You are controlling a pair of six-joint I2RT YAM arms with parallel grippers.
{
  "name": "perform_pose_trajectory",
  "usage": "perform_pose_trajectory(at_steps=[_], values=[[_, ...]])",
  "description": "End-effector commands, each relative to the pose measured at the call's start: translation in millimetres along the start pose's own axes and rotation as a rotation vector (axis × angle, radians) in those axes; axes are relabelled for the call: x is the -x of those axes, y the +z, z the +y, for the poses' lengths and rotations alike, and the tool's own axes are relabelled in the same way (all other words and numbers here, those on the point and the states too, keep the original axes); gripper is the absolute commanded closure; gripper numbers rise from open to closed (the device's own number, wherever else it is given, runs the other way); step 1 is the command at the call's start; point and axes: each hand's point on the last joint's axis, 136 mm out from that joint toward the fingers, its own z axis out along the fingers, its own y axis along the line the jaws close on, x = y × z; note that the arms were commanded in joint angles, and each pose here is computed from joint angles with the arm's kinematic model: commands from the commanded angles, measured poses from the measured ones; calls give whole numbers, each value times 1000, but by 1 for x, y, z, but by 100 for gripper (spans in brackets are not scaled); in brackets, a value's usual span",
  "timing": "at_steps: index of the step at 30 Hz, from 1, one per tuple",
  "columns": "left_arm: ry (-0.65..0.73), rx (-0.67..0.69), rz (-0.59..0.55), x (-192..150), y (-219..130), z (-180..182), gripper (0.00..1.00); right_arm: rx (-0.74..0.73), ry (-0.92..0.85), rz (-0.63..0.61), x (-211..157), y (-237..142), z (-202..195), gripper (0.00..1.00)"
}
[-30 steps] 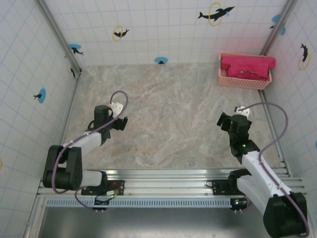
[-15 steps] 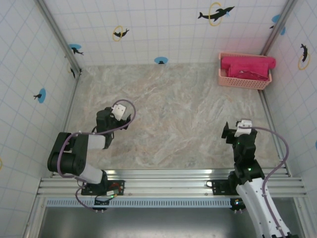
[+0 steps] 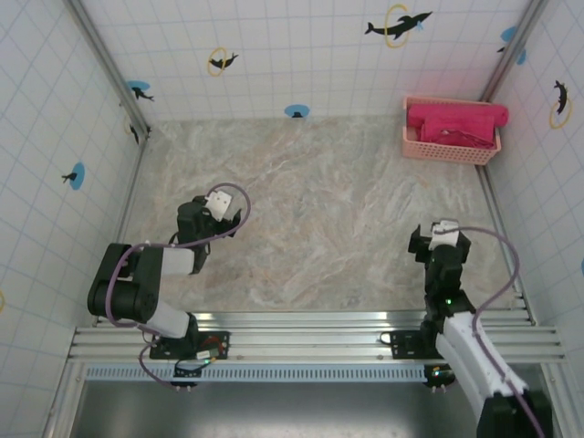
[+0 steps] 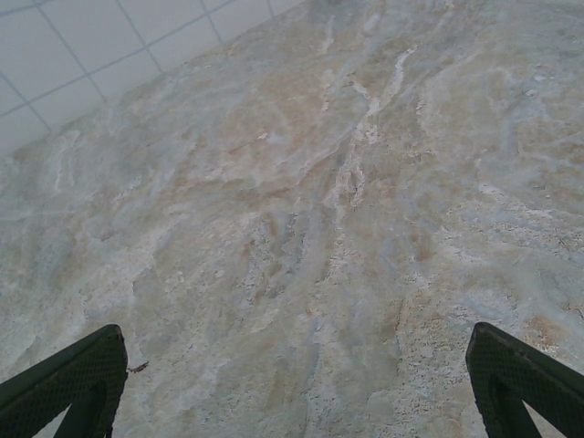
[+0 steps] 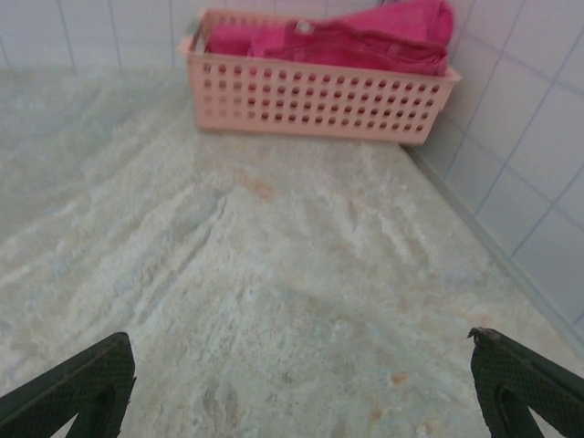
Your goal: Roll up the long pants
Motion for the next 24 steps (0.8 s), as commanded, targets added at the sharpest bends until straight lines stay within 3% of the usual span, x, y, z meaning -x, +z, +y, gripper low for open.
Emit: perform_pose_trajectory(at_steps=[1,5,8,10,12,14,16,24], values=[[-4,6,-54,13,0,4,2,42,-22,-80,49,35,19,2],[-5,9,-53,14,0,4,2,84,-74,-100,60,67,47,2],[-5,10,-54,14,0,5,2,147,-115,-39,44,86,65,2],[-7,8,-50,14,0,4,3,153,-132,-97,38,88,74,2],[-18,34,-33,12,1,10,3,163,-171,-27,29,89,77,2],[-20,42,-30,12,1,11,3,207,-155,-53,35,93,82,2],[-19,43,-28,11,2,11,2,212,-153,26,30,99,79,2],[-20,41,-27,12,2,11,3,235,-138,9,31,100,80,2]])
